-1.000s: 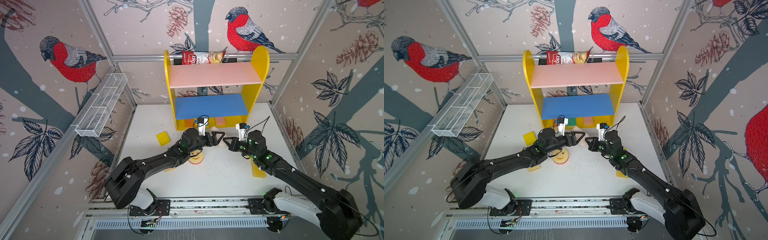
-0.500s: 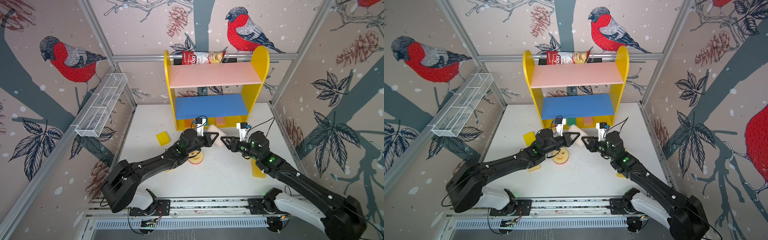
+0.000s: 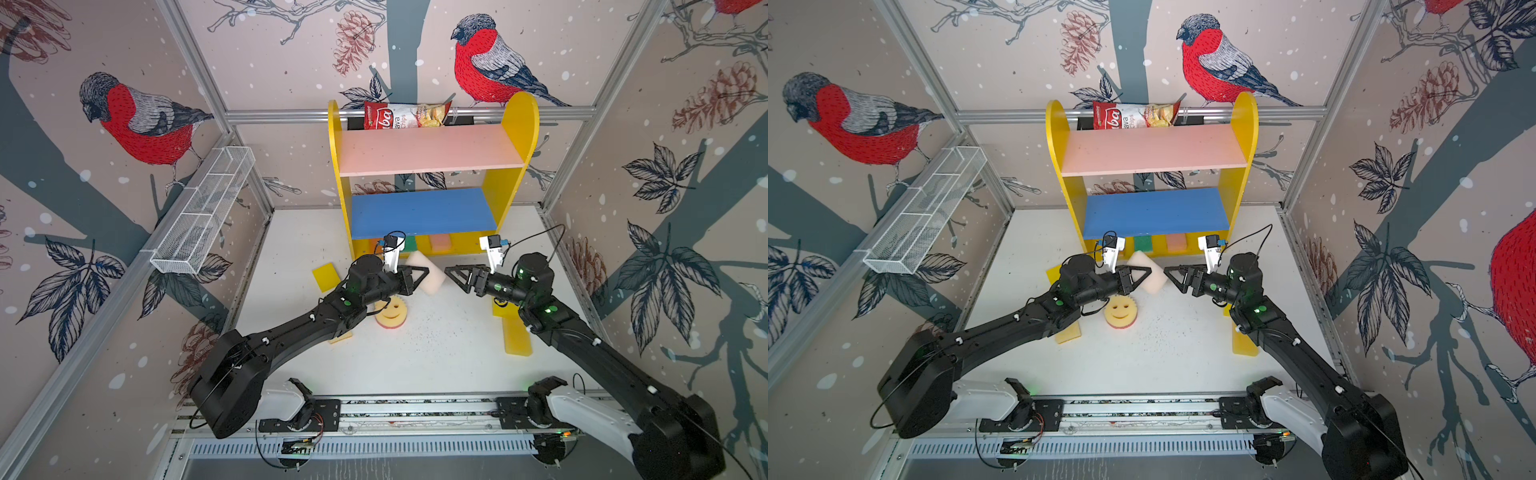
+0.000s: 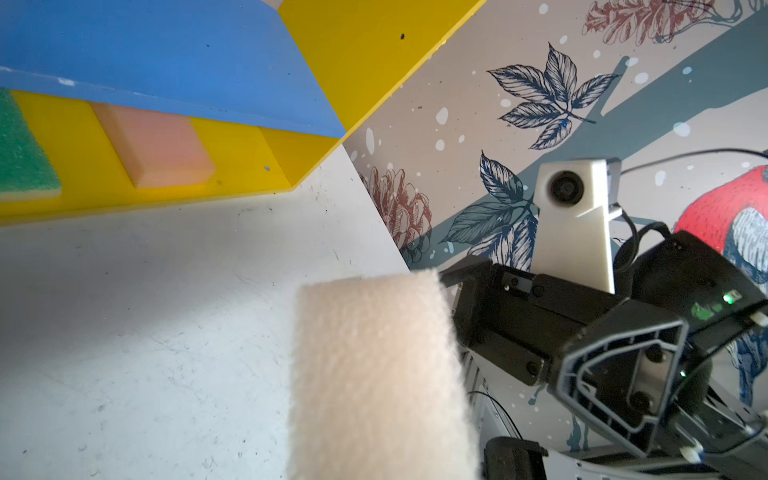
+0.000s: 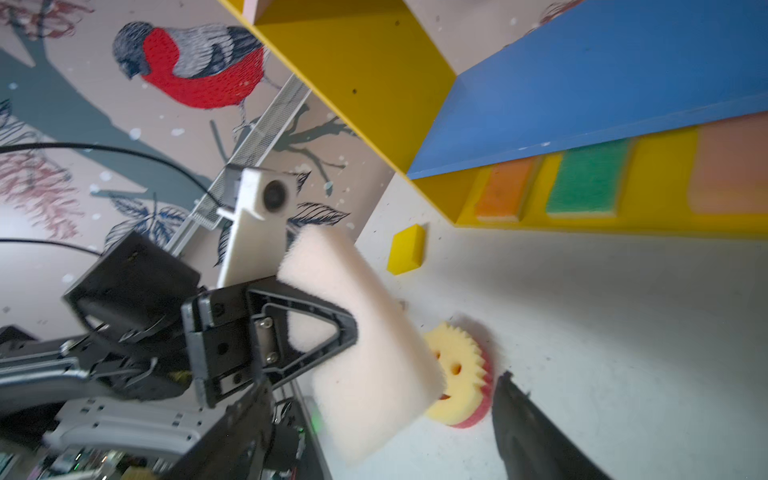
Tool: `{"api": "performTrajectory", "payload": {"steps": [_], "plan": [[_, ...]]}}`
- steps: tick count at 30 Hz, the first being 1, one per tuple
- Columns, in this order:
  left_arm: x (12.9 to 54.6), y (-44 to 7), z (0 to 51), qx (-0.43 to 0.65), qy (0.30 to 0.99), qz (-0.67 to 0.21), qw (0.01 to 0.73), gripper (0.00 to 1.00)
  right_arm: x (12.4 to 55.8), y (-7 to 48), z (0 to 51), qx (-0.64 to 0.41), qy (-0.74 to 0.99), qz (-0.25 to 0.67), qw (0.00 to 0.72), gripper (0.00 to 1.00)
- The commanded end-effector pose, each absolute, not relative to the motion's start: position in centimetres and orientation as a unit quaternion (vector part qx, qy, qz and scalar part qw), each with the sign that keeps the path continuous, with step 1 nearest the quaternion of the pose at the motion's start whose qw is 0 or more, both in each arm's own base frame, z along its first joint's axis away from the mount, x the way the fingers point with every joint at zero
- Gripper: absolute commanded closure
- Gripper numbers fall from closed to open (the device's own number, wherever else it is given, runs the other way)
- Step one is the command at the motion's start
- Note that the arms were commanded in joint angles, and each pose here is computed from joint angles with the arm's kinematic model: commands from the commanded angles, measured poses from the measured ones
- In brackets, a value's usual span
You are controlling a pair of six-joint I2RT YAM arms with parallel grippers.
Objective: Place and organize the cleaning sponges onto the shelf
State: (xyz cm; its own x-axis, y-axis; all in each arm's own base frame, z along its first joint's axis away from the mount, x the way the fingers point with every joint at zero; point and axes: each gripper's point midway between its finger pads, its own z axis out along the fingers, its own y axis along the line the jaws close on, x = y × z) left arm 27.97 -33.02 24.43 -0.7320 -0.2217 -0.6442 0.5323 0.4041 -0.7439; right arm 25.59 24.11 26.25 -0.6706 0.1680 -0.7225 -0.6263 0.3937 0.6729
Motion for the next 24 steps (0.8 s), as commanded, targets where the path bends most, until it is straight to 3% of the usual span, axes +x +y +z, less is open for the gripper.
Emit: {"api": "performTrajectory", "payload": {"steps": [1, 7, 19, 24], "plan": [[26.8, -33.8, 25.8, 0.139, 0.734, -0.573, 0.337, 1.00, 23.6, 26.1, 27.5, -0.228, 0.713, 0.559, 0.356, 0.23], [26.2, -34.3, 27.1, 0.160, 0.708, -0.609, 0.320, 1.00, 23.4, 27.9, 26.0, -0.244, 0.724, 0.555, 0.328, 0.32], [24.8, -32.2, 28.3, 0.163, 0.703, -0.608, 0.332, 1.00, 25.2, 29.1, 24.6, -0.228, 0.738, 0.556, 0.305, 0.27], [24.6, -31.2, 28.0, 0.158, 0.711, -0.597, 0.336, 1.00, 24.9, 30.0, 24.4, -0.230, 0.722, 0.585, 0.289, 0.40]]}}
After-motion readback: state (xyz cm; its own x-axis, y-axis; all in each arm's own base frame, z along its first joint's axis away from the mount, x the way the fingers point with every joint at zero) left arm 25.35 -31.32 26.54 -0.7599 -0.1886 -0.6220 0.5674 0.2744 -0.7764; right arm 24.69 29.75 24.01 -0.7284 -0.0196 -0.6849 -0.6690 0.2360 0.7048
